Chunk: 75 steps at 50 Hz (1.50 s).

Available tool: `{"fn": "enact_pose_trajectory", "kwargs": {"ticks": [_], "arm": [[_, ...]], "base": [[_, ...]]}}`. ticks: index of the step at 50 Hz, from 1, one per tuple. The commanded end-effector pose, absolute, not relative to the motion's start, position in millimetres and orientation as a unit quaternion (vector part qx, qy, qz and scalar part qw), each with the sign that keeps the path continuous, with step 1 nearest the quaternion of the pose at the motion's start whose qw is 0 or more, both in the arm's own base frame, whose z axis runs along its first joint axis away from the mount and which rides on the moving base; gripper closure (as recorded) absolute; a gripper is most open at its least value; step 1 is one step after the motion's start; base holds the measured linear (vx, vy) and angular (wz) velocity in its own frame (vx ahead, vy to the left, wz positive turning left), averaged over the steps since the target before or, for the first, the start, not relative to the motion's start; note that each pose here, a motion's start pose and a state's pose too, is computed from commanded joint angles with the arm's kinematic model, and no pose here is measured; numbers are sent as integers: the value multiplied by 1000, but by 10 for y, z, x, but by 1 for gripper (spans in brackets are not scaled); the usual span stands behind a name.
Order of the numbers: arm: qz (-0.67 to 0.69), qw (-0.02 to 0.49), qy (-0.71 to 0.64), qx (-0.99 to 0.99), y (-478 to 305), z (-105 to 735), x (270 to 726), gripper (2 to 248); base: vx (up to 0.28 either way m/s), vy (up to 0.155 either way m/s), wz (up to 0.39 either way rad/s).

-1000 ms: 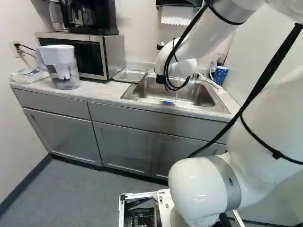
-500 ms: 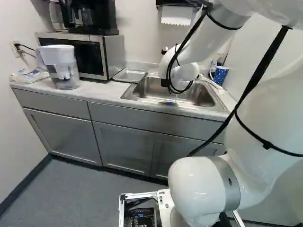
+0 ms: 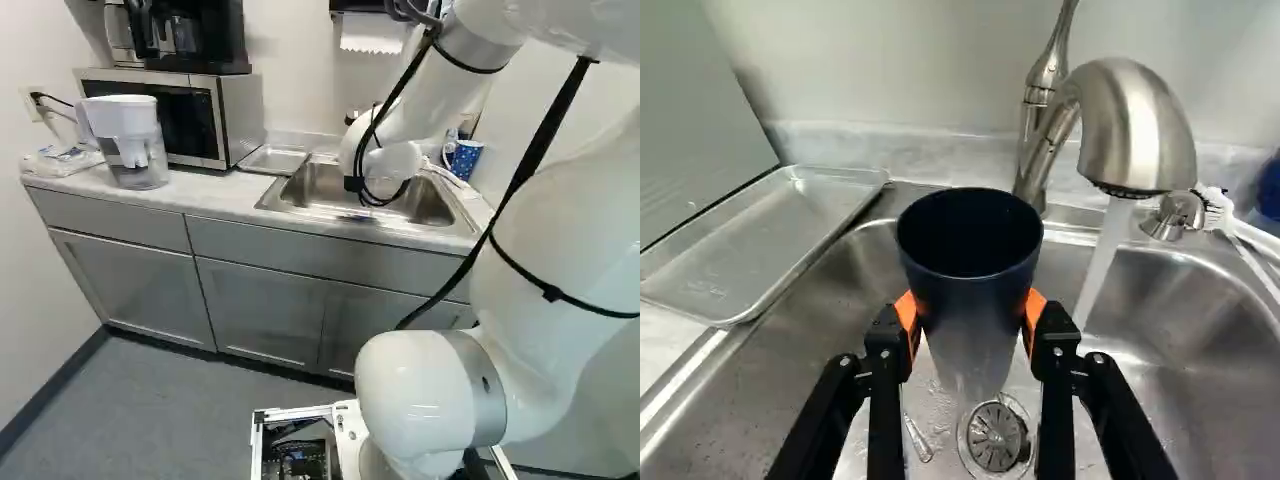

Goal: Rinse the cup and place it in the tray

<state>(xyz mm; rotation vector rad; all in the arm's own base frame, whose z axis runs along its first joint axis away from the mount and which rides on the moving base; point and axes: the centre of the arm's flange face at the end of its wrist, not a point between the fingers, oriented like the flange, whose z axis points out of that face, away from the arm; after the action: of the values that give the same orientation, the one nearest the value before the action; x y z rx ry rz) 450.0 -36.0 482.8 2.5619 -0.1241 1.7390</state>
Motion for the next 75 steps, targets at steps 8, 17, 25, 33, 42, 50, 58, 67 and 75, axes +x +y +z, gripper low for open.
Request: {"fn": "enact_pose_trajectory", "kwargs": {"ticks": [8, 17, 25, 33, 42, 50, 58, 67, 75], "arm": [[557, 25, -45, 829, -414, 4750, 4481, 129], [552, 31, -55, 831, -519, 4661, 4435, 129], [547, 38, -66, 833, -625, 4583, 4393, 129], [543, 44, -75, 835, -724, 4505, 4394, 129], [539, 48, -83, 837, -808, 4439, 4418, 129], [543, 53, -89, 833, -880, 4446, 4427, 129], [547, 57, -95, 830, -951, 4455, 4436, 129], [554, 59, -96, 825, -968, 4471, 4444, 129], [563, 60, -95, 819, -969, 4488, 4451, 129]], "base": [[0, 0, 0], [0, 0, 0], [0, 0, 0], [0, 0, 0], [0, 0, 0], [0, 0, 0], [0, 0, 0], [0, 0, 0], [0, 0, 0]]}}
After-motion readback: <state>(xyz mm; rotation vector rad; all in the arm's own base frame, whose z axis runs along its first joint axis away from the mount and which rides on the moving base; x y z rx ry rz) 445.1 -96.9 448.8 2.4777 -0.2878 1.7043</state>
